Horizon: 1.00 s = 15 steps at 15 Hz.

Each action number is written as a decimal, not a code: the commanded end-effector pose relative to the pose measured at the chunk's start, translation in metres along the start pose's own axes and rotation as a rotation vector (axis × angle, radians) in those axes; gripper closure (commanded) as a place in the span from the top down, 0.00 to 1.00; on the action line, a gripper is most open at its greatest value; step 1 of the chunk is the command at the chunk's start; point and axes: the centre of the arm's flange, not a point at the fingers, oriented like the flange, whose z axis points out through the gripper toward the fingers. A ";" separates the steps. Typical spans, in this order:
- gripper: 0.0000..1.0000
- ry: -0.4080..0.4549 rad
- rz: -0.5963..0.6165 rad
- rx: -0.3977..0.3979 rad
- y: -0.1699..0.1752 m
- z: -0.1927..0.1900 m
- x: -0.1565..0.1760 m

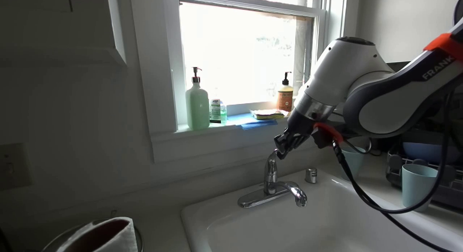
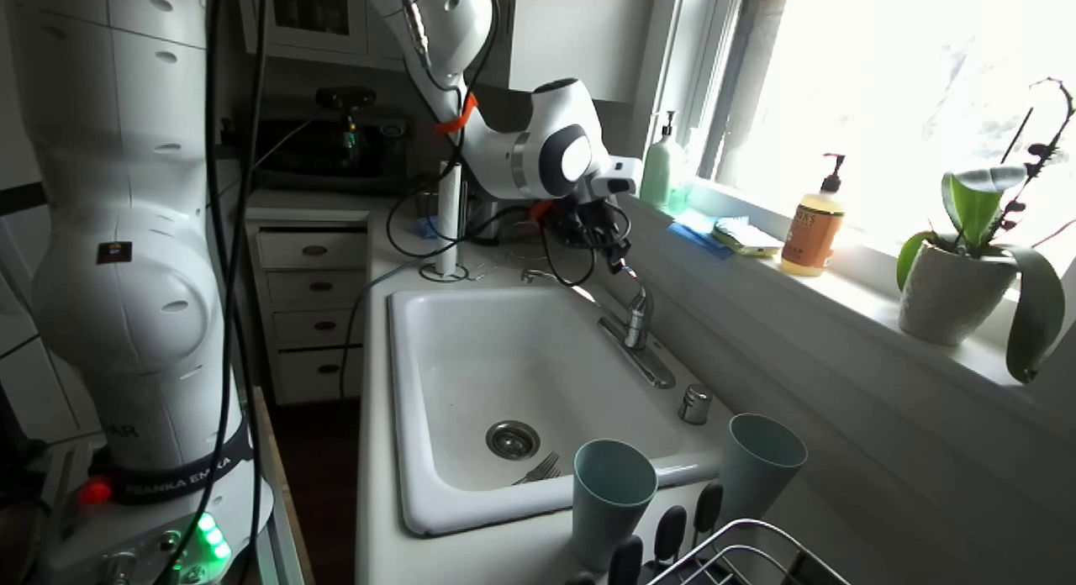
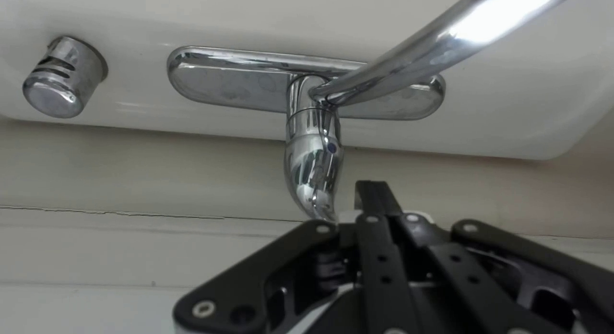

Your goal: Push the faucet handle upwards then push the faucet to the right, place the cup at the front of the counter under the running faucet then put it back on the counter

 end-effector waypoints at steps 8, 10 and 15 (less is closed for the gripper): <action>0.00 0.069 -0.002 0.030 -0.011 0.014 0.022; 0.00 0.069 0.002 0.032 -0.012 0.013 0.024; 0.00 -0.080 0.043 0.038 -0.016 0.007 0.015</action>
